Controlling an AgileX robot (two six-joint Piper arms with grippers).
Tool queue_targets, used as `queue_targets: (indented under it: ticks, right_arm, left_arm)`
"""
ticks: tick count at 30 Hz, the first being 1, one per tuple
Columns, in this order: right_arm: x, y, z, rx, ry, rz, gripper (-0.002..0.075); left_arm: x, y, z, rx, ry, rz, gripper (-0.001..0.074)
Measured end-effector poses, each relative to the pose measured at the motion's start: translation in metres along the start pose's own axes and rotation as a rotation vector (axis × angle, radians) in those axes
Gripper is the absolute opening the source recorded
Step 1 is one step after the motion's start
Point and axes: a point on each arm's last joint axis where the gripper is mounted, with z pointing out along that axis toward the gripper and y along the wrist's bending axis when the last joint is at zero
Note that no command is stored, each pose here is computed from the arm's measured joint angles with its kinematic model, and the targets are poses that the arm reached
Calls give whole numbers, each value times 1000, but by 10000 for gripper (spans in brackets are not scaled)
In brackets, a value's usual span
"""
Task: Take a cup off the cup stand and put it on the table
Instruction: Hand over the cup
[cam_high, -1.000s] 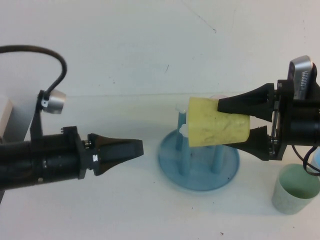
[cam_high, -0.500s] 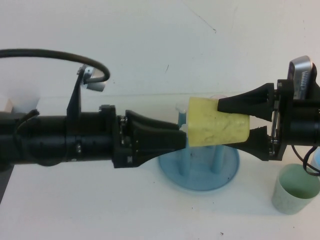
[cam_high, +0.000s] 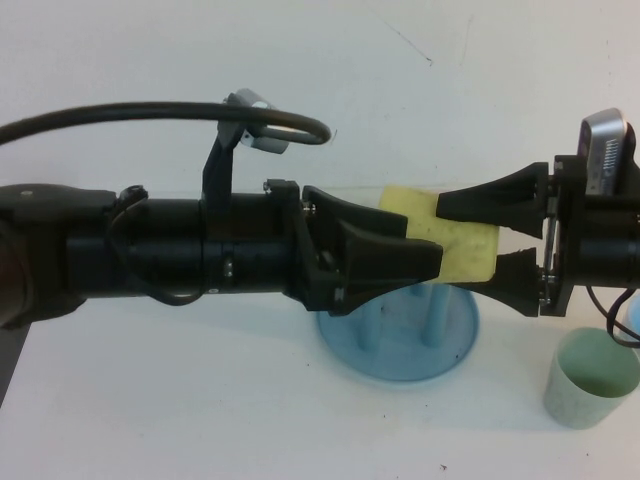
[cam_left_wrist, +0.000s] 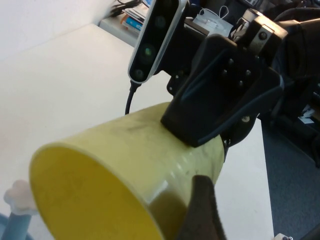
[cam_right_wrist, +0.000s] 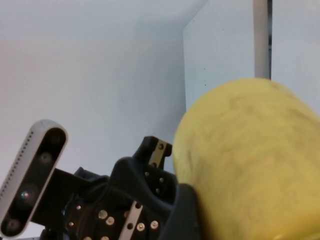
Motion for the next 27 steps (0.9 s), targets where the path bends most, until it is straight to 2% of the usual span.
queue_targets:
  ticks: [9,20,23,27]
  right_arm:
    - [-2,0,-1,6,-13,0,587]
    - [-1,1,-2,-9,-1,-14,587]
    - [0,1,-2,-13,4,-20,587]
    - [0,1,-2,-14,6,-26,587]
  left_arm:
    - [6,11,5,-19,15,-34,472]
    - [1,36,-15,-138,-25,-54,440]
    - [0,41,-21,-162,-32,-16,440]
    - [1,40,-21,-136,-23,110,440]
